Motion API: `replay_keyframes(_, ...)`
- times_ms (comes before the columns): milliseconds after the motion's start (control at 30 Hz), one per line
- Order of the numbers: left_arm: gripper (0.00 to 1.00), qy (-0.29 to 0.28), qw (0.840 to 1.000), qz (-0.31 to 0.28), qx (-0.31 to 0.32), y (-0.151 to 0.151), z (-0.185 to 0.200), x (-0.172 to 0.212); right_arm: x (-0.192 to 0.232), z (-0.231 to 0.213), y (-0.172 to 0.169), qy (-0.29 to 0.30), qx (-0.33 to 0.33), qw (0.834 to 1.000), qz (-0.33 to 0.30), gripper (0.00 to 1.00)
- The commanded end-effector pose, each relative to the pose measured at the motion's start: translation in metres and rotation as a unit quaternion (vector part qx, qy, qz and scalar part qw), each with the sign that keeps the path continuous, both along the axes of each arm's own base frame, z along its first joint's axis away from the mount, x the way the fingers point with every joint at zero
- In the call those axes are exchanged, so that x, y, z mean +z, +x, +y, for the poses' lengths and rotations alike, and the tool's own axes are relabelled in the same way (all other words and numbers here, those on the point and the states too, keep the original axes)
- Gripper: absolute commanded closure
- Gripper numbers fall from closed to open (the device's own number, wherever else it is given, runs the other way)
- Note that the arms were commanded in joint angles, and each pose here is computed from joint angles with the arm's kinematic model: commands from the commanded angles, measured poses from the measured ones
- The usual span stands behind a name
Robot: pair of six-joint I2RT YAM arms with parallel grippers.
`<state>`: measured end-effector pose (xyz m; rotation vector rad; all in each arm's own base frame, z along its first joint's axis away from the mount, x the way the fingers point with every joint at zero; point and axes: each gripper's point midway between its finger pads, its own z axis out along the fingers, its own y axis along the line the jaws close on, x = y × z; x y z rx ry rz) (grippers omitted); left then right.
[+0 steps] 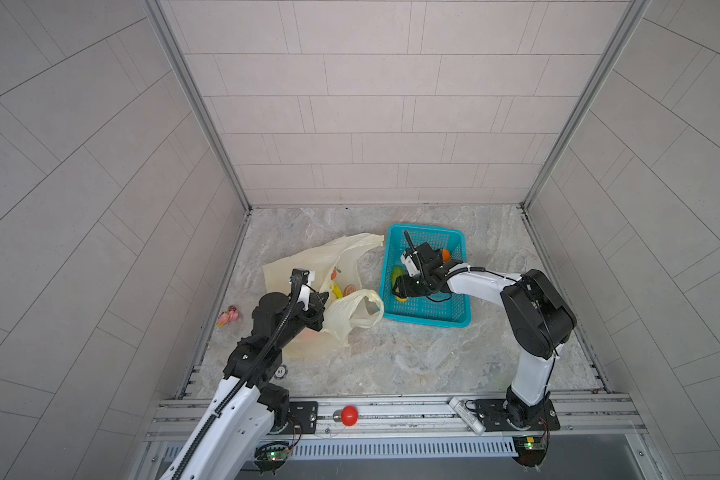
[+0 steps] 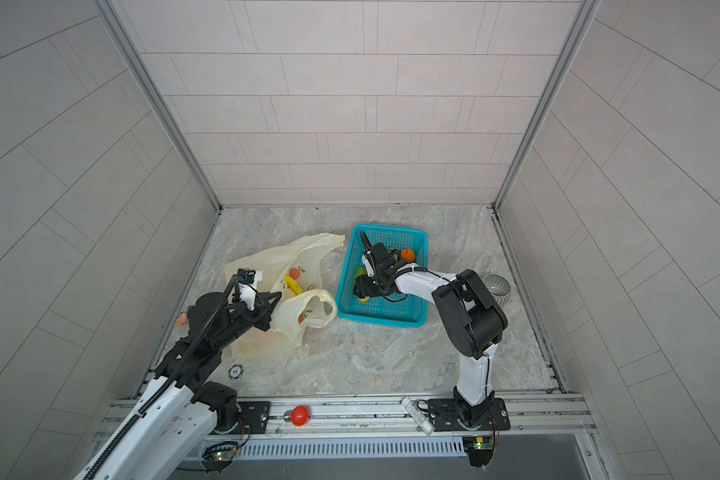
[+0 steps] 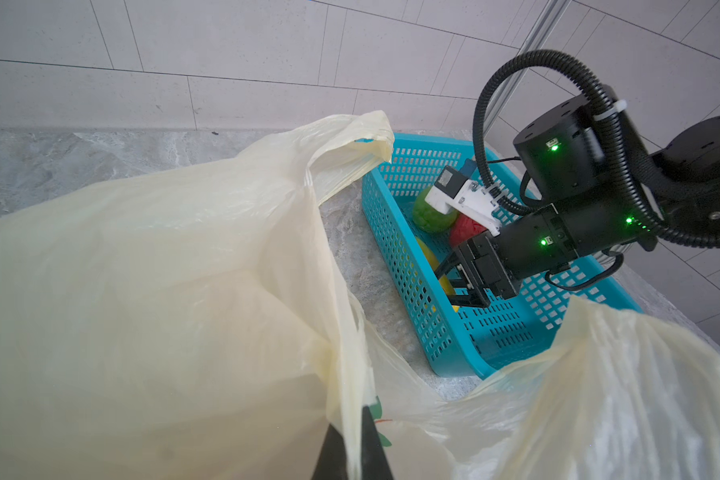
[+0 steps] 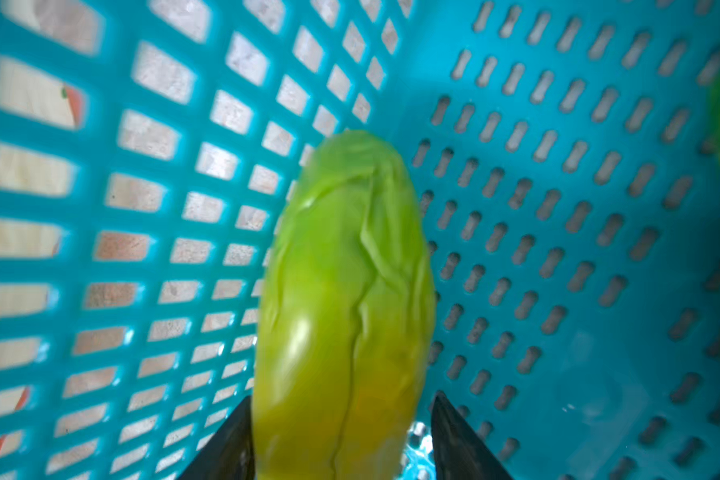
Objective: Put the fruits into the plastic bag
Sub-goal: 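Return the right gripper to the basket and grasp the yellow-green elongated fruit, then carry the elongated fruit into the bag with the right gripper and release it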
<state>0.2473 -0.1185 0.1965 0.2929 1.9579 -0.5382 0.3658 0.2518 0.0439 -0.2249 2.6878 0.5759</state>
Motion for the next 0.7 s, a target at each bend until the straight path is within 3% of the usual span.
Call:
replay_keyframes(0,1.0,0.006,1.0,-0.004,0.001,0.001,0.001,-0.002,0.004,0.004,0.006,0.011,-0.01,1.0,-0.011,0.49)
replay_keyframes(67,1.0,0.006,1.0,-0.005,0.0,0.001,0.001,-0.002,0.007,0.005,0.006,0.012,-0.009,1.0,-0.015,0.59)
replay_keyframes(200,1.0,0.006,1.0,-0.005,0.0,0.001,0.001,-0.002,0.022,0.002,0.007,0.013,-0.008,0.999,-0.033,0.65)
replay_keyframes(433,1.0,0.006,1.0,-0.006,0.0,0.001,0.001,-0.001,0.069,-0.001,0.0,0.025,0.011,0.997,-0.074,0.68)
replay_keyframes(667,1.0,0.006,1.0,-0.008,0.001,0.001,0.001,-0.001,0.125,0.027,-0.021,0.094,0.086,0.984,-0.128,0.68)
